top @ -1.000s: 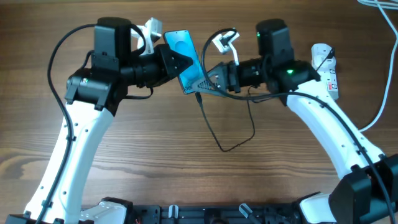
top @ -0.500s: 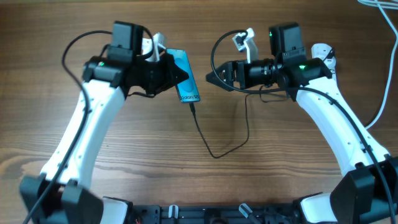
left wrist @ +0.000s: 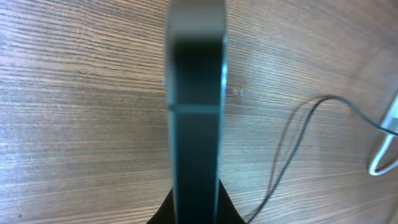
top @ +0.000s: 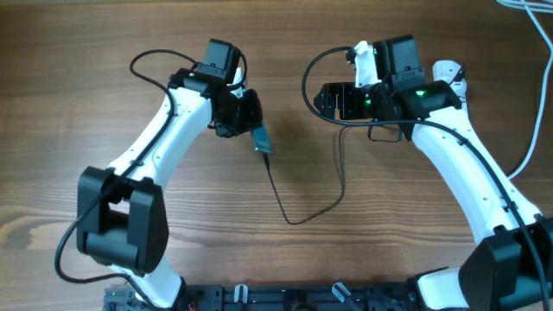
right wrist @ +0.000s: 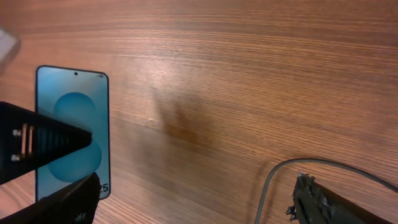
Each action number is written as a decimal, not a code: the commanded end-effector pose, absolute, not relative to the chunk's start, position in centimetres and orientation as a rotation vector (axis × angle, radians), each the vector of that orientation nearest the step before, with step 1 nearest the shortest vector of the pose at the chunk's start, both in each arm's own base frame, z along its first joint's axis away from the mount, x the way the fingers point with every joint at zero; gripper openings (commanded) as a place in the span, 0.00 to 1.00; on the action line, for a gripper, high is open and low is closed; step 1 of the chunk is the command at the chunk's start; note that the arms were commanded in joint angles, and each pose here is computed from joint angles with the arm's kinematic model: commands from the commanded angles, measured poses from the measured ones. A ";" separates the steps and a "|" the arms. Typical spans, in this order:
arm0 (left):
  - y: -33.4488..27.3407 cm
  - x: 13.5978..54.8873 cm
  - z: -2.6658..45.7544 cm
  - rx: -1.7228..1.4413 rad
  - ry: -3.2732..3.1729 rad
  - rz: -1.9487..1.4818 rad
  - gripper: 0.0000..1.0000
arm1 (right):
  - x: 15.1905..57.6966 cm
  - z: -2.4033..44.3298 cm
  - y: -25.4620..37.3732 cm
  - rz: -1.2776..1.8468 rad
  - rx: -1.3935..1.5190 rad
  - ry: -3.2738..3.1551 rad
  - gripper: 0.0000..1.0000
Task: Plug charger to phone and switch on socket
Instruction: 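Lower the phone flat onto the table with the left gripper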
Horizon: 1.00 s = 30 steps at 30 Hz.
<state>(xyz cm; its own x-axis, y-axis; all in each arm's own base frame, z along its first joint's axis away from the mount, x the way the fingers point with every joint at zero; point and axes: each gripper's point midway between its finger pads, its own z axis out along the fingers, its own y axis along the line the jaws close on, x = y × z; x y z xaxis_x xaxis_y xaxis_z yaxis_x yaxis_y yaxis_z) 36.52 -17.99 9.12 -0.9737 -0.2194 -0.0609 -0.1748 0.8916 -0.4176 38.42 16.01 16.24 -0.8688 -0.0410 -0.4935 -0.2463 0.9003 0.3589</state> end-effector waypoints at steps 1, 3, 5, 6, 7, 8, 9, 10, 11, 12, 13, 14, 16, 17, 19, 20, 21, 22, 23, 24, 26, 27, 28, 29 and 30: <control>-17.8 36.8 8.3 -0.204 2.950 -0.528 0.04 | 39.0 17.1 15.7 0.536 -0.222 2.548 1.00; -17.8 36.7 7.9 -0.190 2.951 -0.471 0.04 | 39.0 17.1 15.7 0.536 -0.222 2.547 1.00; -18.5 36.3 7.5 -0.163 2.963 -0.467 0.04 | 39.0 17.1 15.7 0.536 -0.222 2.547 1.00; -18.8 36.2 7.3 -0.148 2.960 -0.469 0.04 | 39.0 17.1 15.7 0.536 -0.222 2.547 1.00; -19.2 35.9 7.0 -0.130 2.959 -0.471 0.04 | 39.0 17.1 15.7 0.536 -0.222 2.548 1.00; -19.5 35.8 6.6 -0.114 2.957 -0.467 0.04 | 39.0 17.1 15.7 0.536 -0.222 2.547 1.00; -19.8 35.6 6.3 -0.100 2.952 -0.464 0.04 | 39.0 17.1 15.7 0.536 -0.222 2.548 1.00; -20.0 35.5 6.0 -0.089 2.948 -0.463 0.04 | 39.0 17.1 15.7 0.536 -0.222 2.547 1.00; -20.2 35.5 5.8 -0.081 2.945 -0.466 0.04 | 39.0 17.1 15.7 0.536 -0.223 2.547 1.00; -20.4 35.4 5.8 -0.075 2.943 -0.468 0.04 | 39.0 17.1 15.7 0.536 -0.222 2.548 1.00; -20.5 35.5 5.8 -0.072 2.941 -0.470 0.04 | 39.0 17.1 15.7 0.536 -0.222 2.548 1.00; -20.5 35.5 5.8 -0.071 2.941 -0.469 0.04 | 39.0 17.1 15.7 0.536 -0.222 2.547 0.99; -20.3 35.8 5.1 -0.077 2.942 -0.443 0.04 | 39.0 17.1 15.7 0.536 -0.222 2.547 1.00; -20.3 35.8 4.7 -0.079 2.948 -0.438 0.04 | 39.0 17.1 15.7 0.536 -0.222 2.548 1.00; -20.3 35.8 3.8 -0.083 2.966 -0.428 0.04 | 39.0 17.1 15.7 0.536 -0.222 2.547 1.00; -20.3 35.8 3.4 -0.085 2.974 -0.423 0.04 | 39.0 17.1 15.7 0.536 -0.222 2.547 1.00; -20.3 35.8 3.1 -0.084 2.977 -0.421 0.04 | 39.0 17.1 15.7 0.536 -0.222 2.548 1.00; -20.3 35.9 2.9 -0.084 2.978 -0.420 0.04 | 39.0 17.1 15.7 0.536 -0.222 2.547 1.00; -20.3 35.9 2.8 -0.085 2.978 -0.420 0.06 | 39.0 17.1 15.7 0.536 -0.222 2.547 1.00; -20.3 35.9 2.8 -0.084 2.978 -0.420 0.09 | 39.0 17.1 15.7 0.536 -0.222 2.548 1.00; -20.3 36.0 2.8 -0.084 2.978 -0.420 0.12 | 39.0 17.1 15.7 0.536 -0.222 2.547 1.00; -20.3 36.0 2.6 -0.085 2.979 -0.419 0.12 | 39.0 17.1 15.7 0.536 -0.222 2.547 1.00; -20.3 36.0 2.5 -0.085 2.981 -0.419 0.12 | 39.0 17.1 15.7 0.536 -0.222 2.548 1.00; -20.4 36.0 2.1 -0.086 2.987 -0.416 0.12 | 39.0 17.1 15.7 0.536 -0.222 2.547 1.00; -20.4 35.9 1.9 -0.086 2.993 -0.412 0.12 | 39.0 17.1 15.7 0.536 -0.222 2.548 1.00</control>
<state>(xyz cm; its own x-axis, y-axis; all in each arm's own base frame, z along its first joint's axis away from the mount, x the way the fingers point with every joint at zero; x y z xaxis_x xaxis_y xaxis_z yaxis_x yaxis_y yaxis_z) 35.82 -20.48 2.81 -0.9902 -0.0836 -0.1122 -0.0478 0.9557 -0.2904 38.47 15.91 16.21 -0.8682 -0.0404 -0.4946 -0.2434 0.9032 0.3536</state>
